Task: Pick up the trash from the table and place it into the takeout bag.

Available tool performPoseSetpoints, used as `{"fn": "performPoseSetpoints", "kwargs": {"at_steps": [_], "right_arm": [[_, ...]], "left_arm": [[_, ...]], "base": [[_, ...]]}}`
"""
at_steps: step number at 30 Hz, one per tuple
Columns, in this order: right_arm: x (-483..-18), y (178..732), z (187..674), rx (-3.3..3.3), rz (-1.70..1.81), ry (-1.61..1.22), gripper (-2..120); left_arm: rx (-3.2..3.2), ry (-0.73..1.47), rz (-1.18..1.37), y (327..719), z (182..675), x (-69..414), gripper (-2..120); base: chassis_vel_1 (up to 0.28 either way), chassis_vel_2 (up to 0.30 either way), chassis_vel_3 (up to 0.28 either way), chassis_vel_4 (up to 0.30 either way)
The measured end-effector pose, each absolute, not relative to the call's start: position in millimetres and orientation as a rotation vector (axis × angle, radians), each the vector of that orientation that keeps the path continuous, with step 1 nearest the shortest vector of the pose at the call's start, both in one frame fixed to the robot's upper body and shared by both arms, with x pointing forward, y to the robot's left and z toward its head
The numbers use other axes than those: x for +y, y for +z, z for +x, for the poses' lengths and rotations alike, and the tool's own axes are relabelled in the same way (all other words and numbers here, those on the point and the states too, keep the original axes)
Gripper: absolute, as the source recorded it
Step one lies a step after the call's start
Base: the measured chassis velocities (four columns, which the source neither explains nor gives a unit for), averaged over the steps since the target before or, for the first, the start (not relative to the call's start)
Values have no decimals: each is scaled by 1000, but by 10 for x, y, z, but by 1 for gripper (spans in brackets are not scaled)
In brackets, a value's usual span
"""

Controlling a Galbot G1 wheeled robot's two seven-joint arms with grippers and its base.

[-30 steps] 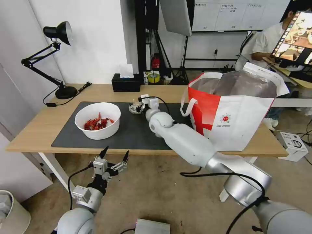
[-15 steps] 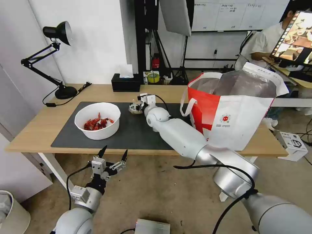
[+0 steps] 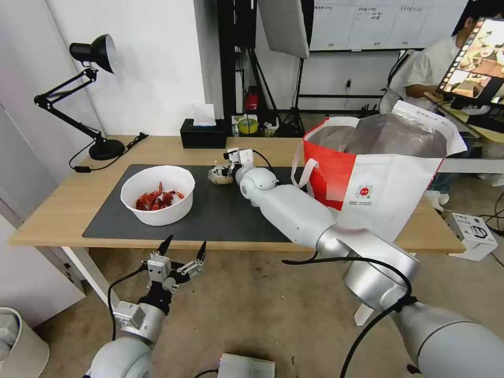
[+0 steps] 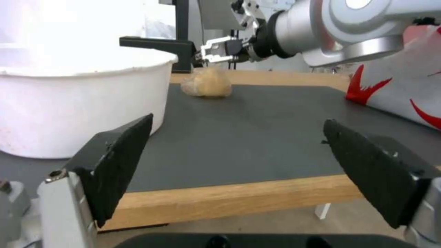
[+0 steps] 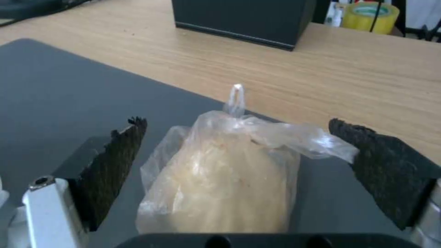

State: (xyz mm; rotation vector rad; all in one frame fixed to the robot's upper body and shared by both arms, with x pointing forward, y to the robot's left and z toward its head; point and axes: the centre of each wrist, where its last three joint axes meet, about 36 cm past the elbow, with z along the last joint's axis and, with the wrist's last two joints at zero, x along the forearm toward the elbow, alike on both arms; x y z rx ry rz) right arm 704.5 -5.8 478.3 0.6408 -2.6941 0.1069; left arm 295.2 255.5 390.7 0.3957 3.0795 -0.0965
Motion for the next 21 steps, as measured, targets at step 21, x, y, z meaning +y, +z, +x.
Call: {"fn": "performPoseSetpoints", "kwargs": {"at_steps": [21], "right_arm": [[-189, 4567, 7090, -2648, 692, 170, 100]], "left_arm": [[3073, -104, 391, 3902, 2955, 2551, 100]], "base": [[0, 0, 0, 0]]}}
